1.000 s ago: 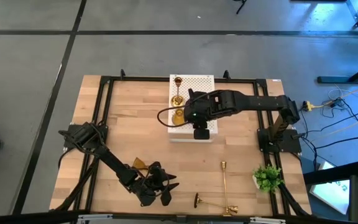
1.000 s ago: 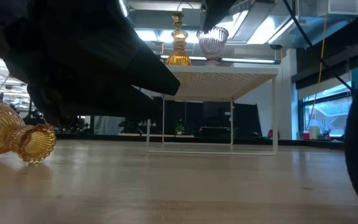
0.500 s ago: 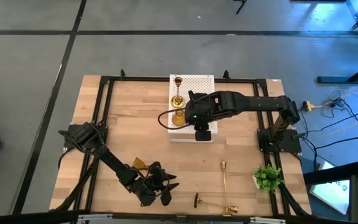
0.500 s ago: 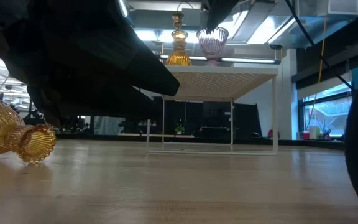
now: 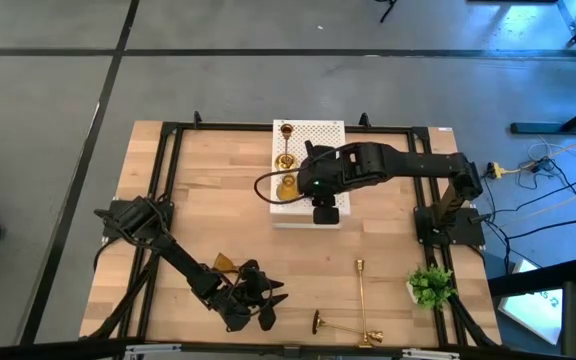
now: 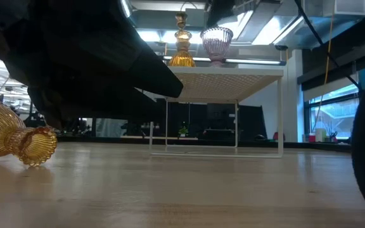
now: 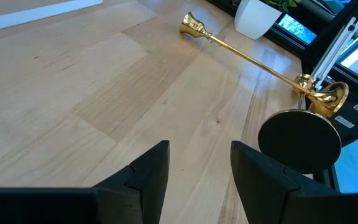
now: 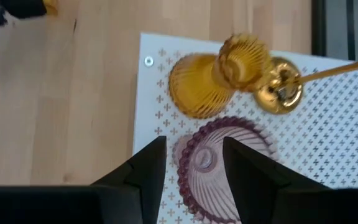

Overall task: Pick & Place candle stick holders
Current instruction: Put the top gold candle holder on the shelf

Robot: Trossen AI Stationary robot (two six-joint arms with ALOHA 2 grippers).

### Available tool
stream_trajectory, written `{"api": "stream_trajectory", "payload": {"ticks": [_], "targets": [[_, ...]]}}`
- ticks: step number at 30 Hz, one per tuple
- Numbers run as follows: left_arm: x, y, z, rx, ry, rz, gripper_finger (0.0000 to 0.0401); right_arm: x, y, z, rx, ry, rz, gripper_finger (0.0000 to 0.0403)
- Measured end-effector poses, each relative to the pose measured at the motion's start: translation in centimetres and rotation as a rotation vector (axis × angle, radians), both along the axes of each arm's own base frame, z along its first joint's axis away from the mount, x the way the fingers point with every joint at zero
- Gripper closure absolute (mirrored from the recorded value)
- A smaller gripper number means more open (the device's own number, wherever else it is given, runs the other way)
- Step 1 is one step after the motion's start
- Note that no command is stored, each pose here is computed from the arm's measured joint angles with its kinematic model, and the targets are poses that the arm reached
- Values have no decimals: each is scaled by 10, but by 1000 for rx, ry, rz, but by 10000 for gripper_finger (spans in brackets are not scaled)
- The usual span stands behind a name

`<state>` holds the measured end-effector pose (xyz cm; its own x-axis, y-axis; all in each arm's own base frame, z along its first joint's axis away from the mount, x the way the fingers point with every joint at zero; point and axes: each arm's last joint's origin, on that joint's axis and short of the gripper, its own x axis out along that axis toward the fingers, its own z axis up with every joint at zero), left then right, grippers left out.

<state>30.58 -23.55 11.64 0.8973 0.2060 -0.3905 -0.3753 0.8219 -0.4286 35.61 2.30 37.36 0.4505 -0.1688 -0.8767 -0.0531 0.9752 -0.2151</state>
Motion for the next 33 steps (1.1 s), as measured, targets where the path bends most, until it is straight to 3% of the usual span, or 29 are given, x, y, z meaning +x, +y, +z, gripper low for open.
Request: {"api": "stream_trajectory", "payload": {"ticks": [11,15,21,33], "targets": [[0,-1,0,0,1,-3,235,-11,3,38,-65,-93,-16,212],[-1,-1,0,0,1,-4,235,-16,17,55,18,-153,40,211],[-3,-4,0,-1,0,-15,235,-23,48,58,167,-145,146,219],[-1,-3,0,36,27,-78,235,-57,135,56,299,-98,152,224]]}}
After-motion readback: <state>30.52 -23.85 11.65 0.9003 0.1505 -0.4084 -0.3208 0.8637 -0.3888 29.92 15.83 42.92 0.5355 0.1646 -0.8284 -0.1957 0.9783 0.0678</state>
